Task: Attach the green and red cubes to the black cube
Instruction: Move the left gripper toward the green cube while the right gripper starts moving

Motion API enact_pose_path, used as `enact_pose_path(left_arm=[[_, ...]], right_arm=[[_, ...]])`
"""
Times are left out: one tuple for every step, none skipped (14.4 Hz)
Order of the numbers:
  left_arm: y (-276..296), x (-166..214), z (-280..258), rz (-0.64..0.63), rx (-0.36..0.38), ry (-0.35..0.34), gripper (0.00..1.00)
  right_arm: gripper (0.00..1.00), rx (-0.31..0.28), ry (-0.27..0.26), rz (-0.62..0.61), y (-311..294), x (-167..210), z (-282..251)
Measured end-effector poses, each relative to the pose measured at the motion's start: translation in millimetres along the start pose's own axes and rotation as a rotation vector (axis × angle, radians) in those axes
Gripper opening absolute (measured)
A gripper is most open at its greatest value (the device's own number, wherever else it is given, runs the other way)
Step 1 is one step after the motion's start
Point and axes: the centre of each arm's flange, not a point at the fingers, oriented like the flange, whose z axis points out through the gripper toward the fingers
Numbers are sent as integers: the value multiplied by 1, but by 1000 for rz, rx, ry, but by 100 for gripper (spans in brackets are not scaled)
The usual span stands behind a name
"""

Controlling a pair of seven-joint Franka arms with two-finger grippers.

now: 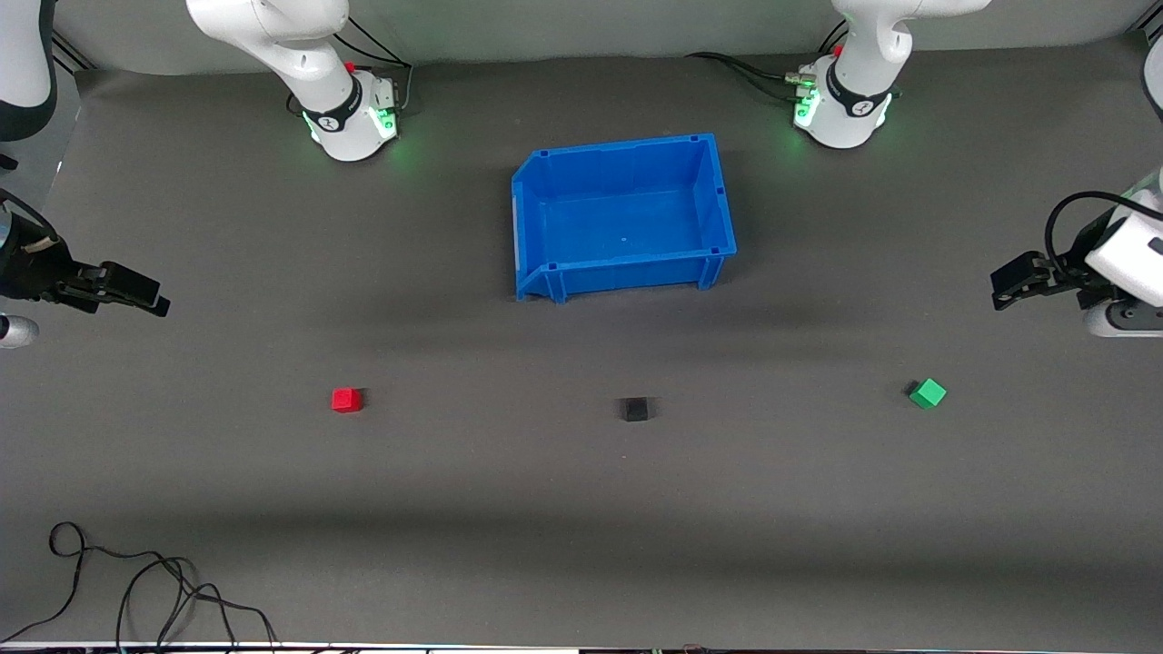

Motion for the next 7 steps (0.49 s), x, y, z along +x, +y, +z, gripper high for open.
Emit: enact_pose_path(left_arm=[[-2,0,0,-4,0,-4,100],[-3,0,1,-5,0,-5,100],[-3,0,1,-5,0,-6,100],[-3,0,1,-5,0,-6,100],[-2,0,2,-4,0,-7,99],[-2,0,4,-4,0,-11,99],[-2,2,9,-4,0,-20,100]], right_arm=[[100,0,0,0,0,0,0],[100,0,0,0,0,0,0],[100,0,0,0,0,0,0],[100,0,0,0,0,0,0],[100,0,1,0,0,0,0],[100,1,1,3,0,0,0],[100,8,2,18,-1,1,0]])
